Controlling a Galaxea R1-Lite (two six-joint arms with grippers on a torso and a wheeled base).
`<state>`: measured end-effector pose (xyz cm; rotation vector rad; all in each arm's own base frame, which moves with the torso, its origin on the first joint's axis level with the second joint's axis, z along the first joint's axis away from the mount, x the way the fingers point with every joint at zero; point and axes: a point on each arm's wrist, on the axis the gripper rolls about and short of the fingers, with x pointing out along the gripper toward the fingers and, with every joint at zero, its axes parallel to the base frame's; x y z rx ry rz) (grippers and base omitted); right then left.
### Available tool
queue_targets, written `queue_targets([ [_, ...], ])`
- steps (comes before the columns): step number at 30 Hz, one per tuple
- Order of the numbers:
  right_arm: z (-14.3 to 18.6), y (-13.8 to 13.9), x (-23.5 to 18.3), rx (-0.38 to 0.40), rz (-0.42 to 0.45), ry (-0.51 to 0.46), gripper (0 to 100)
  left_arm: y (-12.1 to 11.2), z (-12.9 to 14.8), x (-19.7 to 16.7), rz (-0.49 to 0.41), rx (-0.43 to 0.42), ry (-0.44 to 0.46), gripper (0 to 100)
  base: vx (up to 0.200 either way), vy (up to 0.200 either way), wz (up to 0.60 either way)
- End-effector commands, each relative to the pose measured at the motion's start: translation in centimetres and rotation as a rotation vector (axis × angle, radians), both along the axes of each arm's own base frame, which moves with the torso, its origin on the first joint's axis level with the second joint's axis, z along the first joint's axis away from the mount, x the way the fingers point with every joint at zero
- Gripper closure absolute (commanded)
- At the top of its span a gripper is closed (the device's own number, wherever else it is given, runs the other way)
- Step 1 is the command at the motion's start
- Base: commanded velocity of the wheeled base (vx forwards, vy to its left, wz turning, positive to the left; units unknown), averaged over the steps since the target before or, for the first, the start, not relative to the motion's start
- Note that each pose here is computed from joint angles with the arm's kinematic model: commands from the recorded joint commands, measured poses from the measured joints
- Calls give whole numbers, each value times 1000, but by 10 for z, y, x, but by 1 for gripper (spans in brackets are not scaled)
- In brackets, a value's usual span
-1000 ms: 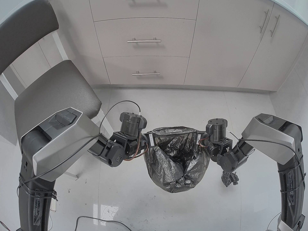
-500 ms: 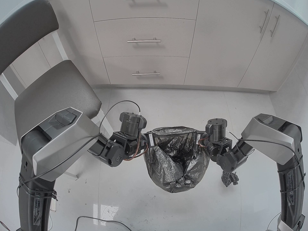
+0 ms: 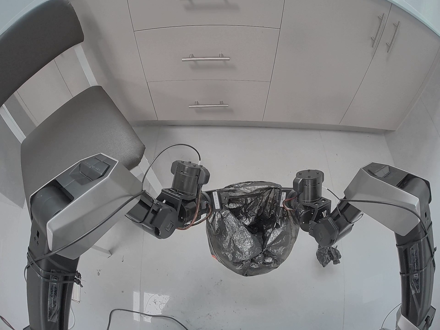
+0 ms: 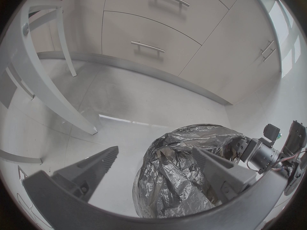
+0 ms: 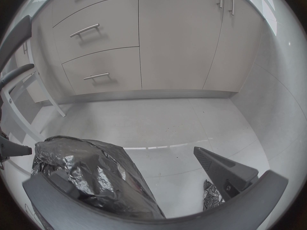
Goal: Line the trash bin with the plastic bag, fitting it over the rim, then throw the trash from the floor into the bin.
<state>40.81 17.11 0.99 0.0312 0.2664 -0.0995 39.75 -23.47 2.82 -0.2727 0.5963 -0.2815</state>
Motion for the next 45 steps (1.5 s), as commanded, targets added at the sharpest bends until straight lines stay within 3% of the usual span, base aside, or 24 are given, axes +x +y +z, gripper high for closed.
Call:
queue_targets([
  [1, 0, 1, 0, 2, 2, -2, 0, 0, 0, 0, 0, -1, 1, 0, 0, 0, 0],
  [25, 1, 20, -12, -4, 154, 38, 0, 1, -2, -2, 3, 1, 8, 0, 0, 0, 0],
  [37, 5, 31, 26, -33, 151, 29, 0, 1, -1, -3, 3, 1, 8, 0, 0, 0, 0],
  [45, -15, 40, 43, -42, 154, 49, 0, 1, 1, -3, 3, -2, 5, 0, 0, 0, 0],
])
